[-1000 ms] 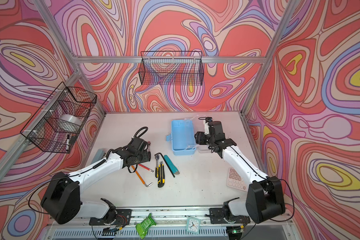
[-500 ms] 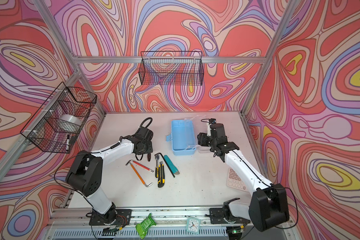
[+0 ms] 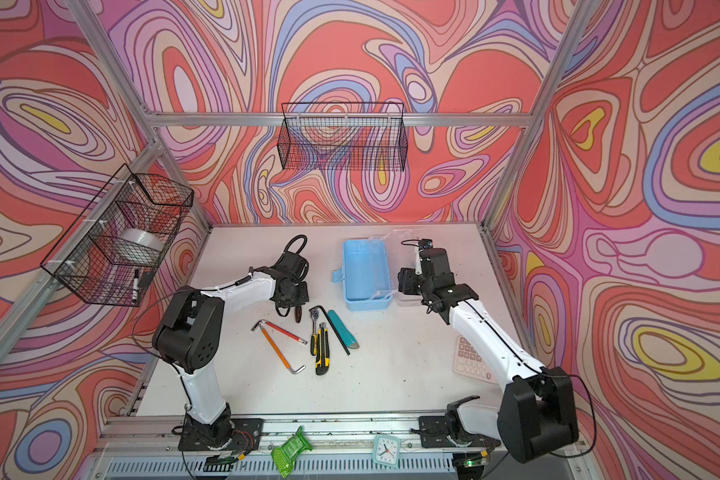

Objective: Pack the tool kit
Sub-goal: 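Lower the left gripper onto the red-black ratchet handle and close it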

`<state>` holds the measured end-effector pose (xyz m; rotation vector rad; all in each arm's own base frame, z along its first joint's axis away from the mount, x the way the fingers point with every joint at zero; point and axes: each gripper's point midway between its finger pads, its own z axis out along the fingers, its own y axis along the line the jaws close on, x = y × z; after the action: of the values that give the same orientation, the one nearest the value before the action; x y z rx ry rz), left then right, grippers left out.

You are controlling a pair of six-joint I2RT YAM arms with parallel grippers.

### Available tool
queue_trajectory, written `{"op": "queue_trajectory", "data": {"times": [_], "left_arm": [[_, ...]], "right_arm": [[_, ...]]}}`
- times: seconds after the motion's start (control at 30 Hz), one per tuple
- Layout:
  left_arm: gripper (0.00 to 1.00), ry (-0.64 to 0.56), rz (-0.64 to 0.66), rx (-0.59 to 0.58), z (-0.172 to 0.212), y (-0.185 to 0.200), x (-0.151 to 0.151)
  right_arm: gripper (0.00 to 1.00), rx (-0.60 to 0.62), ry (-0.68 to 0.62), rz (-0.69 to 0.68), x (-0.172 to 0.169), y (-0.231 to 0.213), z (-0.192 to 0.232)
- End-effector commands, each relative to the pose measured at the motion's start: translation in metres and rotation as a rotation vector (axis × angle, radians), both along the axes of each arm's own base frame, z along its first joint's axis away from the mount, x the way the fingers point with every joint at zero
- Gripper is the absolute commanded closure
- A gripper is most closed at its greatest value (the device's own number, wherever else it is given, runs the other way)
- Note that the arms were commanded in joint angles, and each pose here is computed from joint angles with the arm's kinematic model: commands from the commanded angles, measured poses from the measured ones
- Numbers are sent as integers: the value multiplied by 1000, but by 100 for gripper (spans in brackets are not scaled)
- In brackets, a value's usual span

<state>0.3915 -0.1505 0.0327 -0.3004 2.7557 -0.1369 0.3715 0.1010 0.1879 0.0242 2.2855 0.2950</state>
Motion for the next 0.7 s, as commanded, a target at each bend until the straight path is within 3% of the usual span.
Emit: {"op": "queue_trajectory", "data": {"times": [0.0,0.2,0.67], "left_arm": [[77,0,-6,-2,0,-4,7],[83,8,-11,6,-7,-4,10],[80,16,25,38,-15,1,15]], "right_arm": [[29,-32,11,-1,0,-2,-3],[28,-52,15,1,1,-4,-5],[27,-93,28,6,-1,-8,-11]]}}
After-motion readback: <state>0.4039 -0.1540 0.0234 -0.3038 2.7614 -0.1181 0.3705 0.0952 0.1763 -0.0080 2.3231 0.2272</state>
